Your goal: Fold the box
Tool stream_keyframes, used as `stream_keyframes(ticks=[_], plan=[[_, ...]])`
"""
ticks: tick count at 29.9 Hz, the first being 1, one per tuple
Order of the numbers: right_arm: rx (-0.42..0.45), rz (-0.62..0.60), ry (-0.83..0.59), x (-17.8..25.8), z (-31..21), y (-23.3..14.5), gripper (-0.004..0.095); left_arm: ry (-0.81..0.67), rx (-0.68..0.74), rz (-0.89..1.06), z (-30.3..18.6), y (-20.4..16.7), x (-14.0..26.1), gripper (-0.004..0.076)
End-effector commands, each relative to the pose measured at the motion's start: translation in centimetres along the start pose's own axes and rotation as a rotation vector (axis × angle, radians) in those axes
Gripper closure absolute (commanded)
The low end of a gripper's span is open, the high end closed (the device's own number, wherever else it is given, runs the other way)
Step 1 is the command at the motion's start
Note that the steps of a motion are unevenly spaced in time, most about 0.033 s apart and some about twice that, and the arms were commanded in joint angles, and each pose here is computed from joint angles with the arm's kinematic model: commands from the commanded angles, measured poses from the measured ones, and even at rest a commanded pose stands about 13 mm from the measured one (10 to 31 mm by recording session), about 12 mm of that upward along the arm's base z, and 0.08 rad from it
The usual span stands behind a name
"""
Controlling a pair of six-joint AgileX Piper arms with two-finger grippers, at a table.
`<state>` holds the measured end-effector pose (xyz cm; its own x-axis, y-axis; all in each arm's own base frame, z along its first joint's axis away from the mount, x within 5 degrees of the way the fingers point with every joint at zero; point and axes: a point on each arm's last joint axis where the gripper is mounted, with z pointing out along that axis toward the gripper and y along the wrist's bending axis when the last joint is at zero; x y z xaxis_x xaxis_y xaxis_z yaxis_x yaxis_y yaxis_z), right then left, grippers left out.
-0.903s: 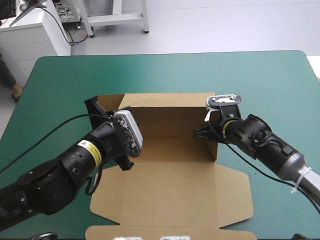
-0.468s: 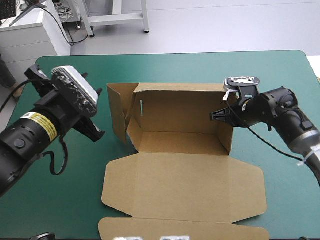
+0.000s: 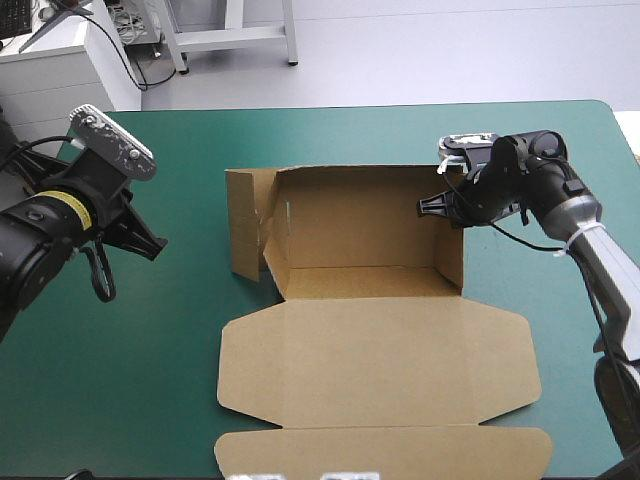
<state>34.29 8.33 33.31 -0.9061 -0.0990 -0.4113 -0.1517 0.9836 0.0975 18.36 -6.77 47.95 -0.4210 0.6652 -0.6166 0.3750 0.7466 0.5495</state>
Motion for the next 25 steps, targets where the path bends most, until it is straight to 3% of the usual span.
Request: stream_keyframes(ticks=[1,4,8,15,18,25], plan=[[-0.018,-0.015,-0.033,-1.1,-0.2,0.1,0.0927,-0.040,0.029,-0.148,0.3,1.7,0.4,0.0709],[-0.015,-0.021,0.003,-1.4,1.6,0.0,0.0927,-0.018,0.024,-0.335,1.2,2.8,1.9,0.0710],[-0.010,-0.026,0.052,-1.7,4.1,-0.1,0.0927,-0.011,-0.044,-0.435,1.8,3.0,4.7,0.0710],[-0.006,-0.026,0.065,-2.1,6.8,-0.3,0.0927,-0.074,0.012,-0.480,1.3,-2.2,10.6,0.0719],[-0.003,-0.028,0.041,-2.3,6.9,-0.3,0.0927,-0.172,0.011,-0.509,0.3,-4.3,13.1,0.0719],[0.002,-0.034,0.006,-2.8,6.6,-0.3,0.0927,-0.232,-0.024,-0.514,-2.7,-7.7,18.3,0.0724]])
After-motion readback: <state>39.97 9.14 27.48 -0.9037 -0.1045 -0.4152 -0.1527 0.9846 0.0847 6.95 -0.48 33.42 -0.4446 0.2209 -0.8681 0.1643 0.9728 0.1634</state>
